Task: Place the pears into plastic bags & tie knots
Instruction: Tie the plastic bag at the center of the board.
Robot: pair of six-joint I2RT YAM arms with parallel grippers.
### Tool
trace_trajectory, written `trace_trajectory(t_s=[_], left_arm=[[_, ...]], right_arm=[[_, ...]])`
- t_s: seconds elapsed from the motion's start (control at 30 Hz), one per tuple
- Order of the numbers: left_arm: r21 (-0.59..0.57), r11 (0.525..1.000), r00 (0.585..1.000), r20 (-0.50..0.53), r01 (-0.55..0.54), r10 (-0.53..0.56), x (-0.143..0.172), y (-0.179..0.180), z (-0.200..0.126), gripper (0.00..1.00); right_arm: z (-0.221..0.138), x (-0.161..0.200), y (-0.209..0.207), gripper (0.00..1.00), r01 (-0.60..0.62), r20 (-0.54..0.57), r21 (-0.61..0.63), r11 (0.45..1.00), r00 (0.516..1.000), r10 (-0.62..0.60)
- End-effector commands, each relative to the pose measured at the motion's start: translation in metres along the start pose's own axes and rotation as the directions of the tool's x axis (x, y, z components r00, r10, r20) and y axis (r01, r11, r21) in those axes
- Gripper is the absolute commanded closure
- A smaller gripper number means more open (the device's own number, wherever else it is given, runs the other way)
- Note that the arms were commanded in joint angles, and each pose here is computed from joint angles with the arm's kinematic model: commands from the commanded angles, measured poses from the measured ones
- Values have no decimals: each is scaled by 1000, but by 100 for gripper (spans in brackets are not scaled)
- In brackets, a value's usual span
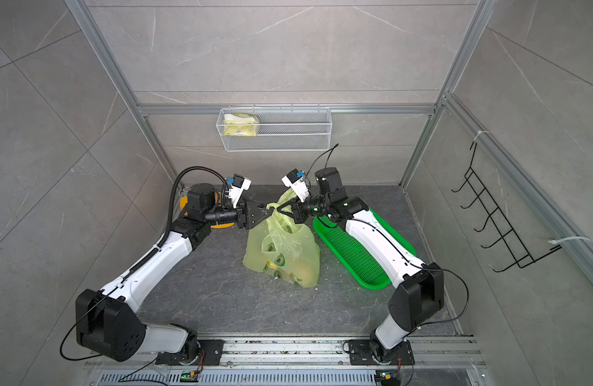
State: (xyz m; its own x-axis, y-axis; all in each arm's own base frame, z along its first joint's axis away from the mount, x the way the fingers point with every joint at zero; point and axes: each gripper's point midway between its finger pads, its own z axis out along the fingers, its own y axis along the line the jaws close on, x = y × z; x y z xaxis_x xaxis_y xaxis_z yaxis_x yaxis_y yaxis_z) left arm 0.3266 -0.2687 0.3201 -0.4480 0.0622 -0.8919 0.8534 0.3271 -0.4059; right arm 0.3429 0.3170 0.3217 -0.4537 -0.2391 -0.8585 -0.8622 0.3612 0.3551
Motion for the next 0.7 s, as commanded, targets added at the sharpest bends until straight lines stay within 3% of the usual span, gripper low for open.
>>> trace_trajectory(t_s=[0.0,0.2,0.3,0.33,0.37,0.43,0.53,0.6,0.67], left_arm=[[92,995,999,-12,-46,47,-5,-17,11,21],[160,987,998,-58,-7,16,9,-20,31,23],[184,983,998,-59,5,6,10,-18,42,30],[196,980,998,-57,13,-2,9,-17,44,39],[204,979,999,-51,17,-7,7,-16,47,50],[204,979,999,-33,22,-16,3,-13,49,72],[200,979,999,-12,38,-36,-4,-12,51,97],[162,986,999,1,47,-47,-5,-6,51,100],[117,991,997,36,57,-62,-8,-1,49,100]], right_arm=[[-9,-4,14,100,31,9,-23,999,999,-31],[-10,-10,15,100,31,20,-26,999,999,-31],[-10,-11,17,100,28,25,-35,999,999,-27],[-11,-12,17,94,27,28,-33,999,999,-26],[-13,-12,18,83,26,31,-28,999,999,-25],[-21,-14,21,53,31,50,-1,1000,998,-31],[-44,-16,28,34,33,87,68,997,995,-38],[-59,-10,31,21,18,105,124,992,994,-31],[-72,2,30,15,-10,105,193,981,994,-11]])
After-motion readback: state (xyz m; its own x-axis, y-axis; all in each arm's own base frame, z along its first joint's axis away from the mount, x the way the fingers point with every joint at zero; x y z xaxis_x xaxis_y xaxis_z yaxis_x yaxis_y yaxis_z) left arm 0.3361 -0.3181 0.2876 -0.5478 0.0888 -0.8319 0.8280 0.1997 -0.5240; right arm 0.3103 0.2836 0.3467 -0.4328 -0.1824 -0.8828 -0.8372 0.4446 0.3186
